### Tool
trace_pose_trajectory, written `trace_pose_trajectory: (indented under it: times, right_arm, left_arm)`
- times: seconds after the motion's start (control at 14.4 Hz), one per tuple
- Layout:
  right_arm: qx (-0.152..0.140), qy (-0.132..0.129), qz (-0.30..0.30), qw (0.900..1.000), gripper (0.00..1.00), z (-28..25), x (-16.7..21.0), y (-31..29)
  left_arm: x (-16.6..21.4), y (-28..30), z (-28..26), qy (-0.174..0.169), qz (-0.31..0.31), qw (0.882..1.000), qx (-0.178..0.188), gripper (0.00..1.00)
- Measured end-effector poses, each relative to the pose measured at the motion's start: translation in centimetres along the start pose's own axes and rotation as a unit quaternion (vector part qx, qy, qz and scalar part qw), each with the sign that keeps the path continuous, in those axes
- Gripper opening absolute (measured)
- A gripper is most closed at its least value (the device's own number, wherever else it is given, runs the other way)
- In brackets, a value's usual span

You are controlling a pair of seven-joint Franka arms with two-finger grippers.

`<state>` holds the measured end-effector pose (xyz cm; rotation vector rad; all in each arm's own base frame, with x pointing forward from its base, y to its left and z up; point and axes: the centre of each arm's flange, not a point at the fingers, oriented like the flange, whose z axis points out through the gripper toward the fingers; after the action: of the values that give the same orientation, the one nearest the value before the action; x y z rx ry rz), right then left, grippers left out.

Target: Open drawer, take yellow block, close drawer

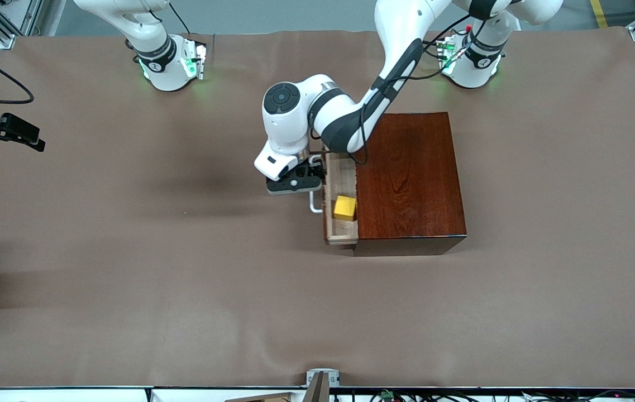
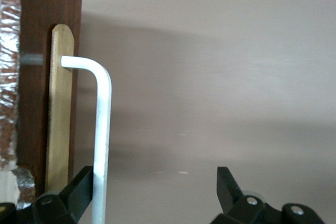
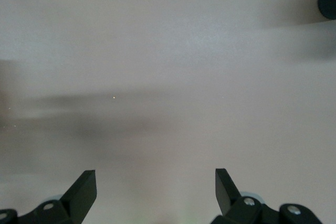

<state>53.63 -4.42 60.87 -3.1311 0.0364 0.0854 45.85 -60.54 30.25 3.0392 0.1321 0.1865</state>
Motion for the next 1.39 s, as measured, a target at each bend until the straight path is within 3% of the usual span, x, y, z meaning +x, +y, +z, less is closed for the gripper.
trace_pose_trajectory:
  times: [0.14,0.83,1.18,1.39]
  right_arm:
    - [0.0,0.001,0.0,1.0,1.0,0.0,0.0,0.0]
    - [0.0,0.002,0.0,1.0,1.0,0.0,0.1,0.0]
    - [0.0,0.003,0.0,1.0,1.0,0.0,0.1,0.0]
    - [0.0,0.004,0.0,1.0,1.0,-0.1,0.1,0.0]
  left_arm:
    - [-0.7,1.6,-0.2,0.01,0.005,0.999,-0.039,1.0]
    - [-1.4,3.5,-1.9,0.018,0.008,0.997,-0.081,1.0]
    - [0.3,3.4,-5.8,0.033,-0.002,0.994,-0.1,1.0]
    - [4.1,1.2,-11.2,0.049,-0.029,0.993,-0.106,1.0]
